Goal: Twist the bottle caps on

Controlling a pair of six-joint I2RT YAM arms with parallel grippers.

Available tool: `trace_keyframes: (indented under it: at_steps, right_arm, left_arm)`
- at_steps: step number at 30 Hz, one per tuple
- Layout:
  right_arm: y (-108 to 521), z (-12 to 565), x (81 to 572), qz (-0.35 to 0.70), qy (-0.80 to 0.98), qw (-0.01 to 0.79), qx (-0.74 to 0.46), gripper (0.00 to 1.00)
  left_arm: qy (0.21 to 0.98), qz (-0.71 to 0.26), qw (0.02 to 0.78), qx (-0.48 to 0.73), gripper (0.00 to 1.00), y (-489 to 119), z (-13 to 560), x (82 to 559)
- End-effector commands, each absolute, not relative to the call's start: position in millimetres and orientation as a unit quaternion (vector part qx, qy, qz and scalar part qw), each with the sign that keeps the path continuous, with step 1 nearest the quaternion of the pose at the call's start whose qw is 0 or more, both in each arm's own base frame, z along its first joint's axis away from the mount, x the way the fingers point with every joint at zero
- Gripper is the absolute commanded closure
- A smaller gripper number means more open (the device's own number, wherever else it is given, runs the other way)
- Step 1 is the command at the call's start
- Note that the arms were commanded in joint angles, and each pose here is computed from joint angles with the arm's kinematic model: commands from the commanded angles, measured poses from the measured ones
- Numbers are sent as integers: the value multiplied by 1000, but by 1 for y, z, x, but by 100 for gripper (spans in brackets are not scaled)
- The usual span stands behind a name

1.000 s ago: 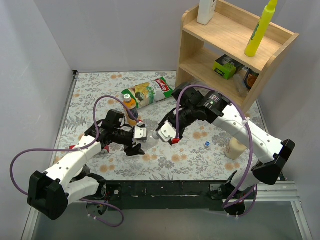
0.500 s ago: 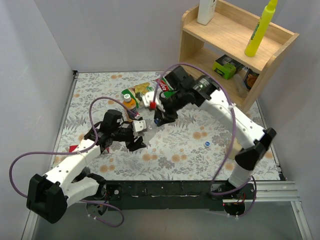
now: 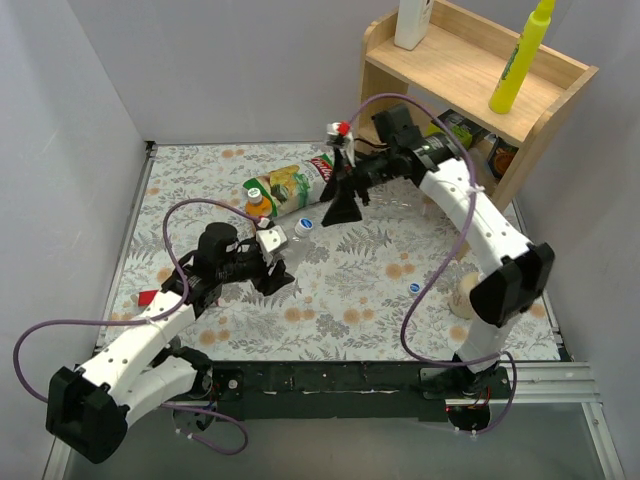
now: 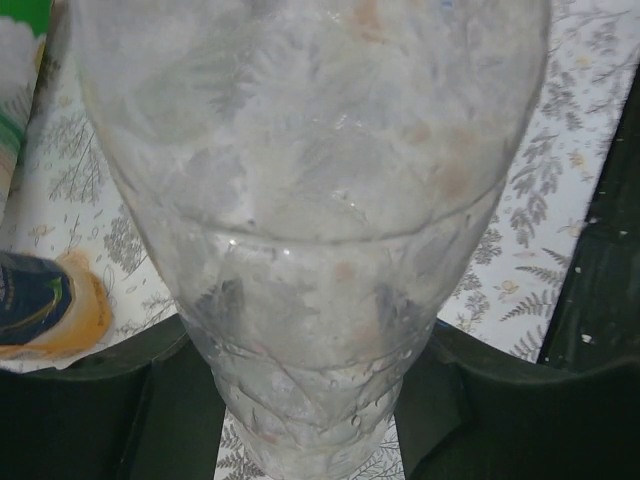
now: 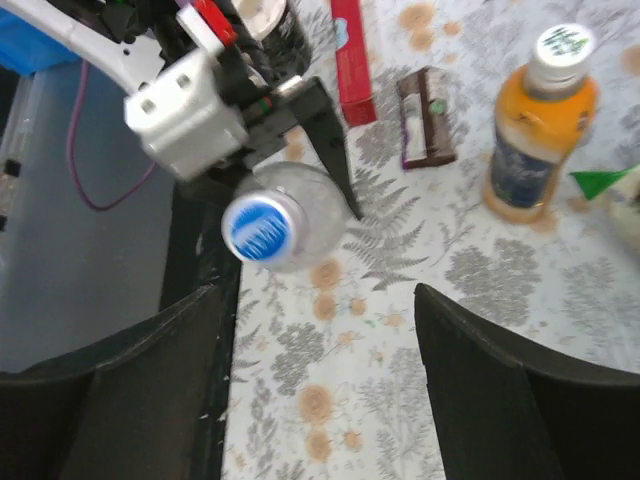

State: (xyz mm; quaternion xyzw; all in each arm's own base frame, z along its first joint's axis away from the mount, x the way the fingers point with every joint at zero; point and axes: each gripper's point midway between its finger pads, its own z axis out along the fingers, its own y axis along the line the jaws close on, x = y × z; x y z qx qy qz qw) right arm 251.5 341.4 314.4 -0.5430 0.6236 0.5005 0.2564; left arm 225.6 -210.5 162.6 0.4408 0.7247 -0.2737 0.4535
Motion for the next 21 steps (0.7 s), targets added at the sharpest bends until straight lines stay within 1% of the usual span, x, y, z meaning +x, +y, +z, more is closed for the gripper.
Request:
trace_keyframes:
  at_steps: [1, 2, 3, 4, 5, 6, 8, 10, 12, 18, 19, 21]
  right_arm:
    - [317, 376, 235, 508, 500, 397, -578, 12]
    - [313, 368, 220, 530, 494, 384, -572, 11]
    - [318, 378, 223, 532, 461, 411, -579, 11]
    - [318, 378, 218, 549, 457, 401, -574, 12]
    - [318, 372, 207, 578, 463, 368, -562, 13]
    - [322, 378, 208, 579, 444, 381, -569, 13]
    - [324, 380, 201, 590, 441, 375, -563, 14]
    - [328, 380, 201, 591, 427, 385, -566, 15]
    - [331, 380, 198, 601, 424, 372, -566, 17]
    - [339, 382, 198, 614, 416, 364, -564, 26]
    - [339, 383, 197, 615, 415, 361, -565, 30]
    - [340, 381, 196, 622, 412, 350, -567, 34]
  left_arm:
    - [626, -354, 490, 493, 100, -229, 214, 194]
    - [619, -363, 487, 498, 100, -231, 216, 190]
    - [613, -370, 486, 501, 100, -233, 220, 189]
    - [606, -383, 479, 507, 100, -237, 223, 187]
    - [605, -387, 476, 507, 100, -238, 225, 188]
    - [602, -391, 474, 509, 100, -240, 227, 188]
    - [597, -398, 468, 516, 100, -244, 230, 190]
    - [596, -401, 465, 518, 100, -246, 230, 191]
    - [591, -401, 465, 522, 100, -248, 232, 193]
    - [590, -400, 462, 528, 100, -250, 231, 198]
    - [589, -398, 463, 528, 100, -251, 231, 199]
    - [591, -398, 463, 527, 100, -251, 232, 201]
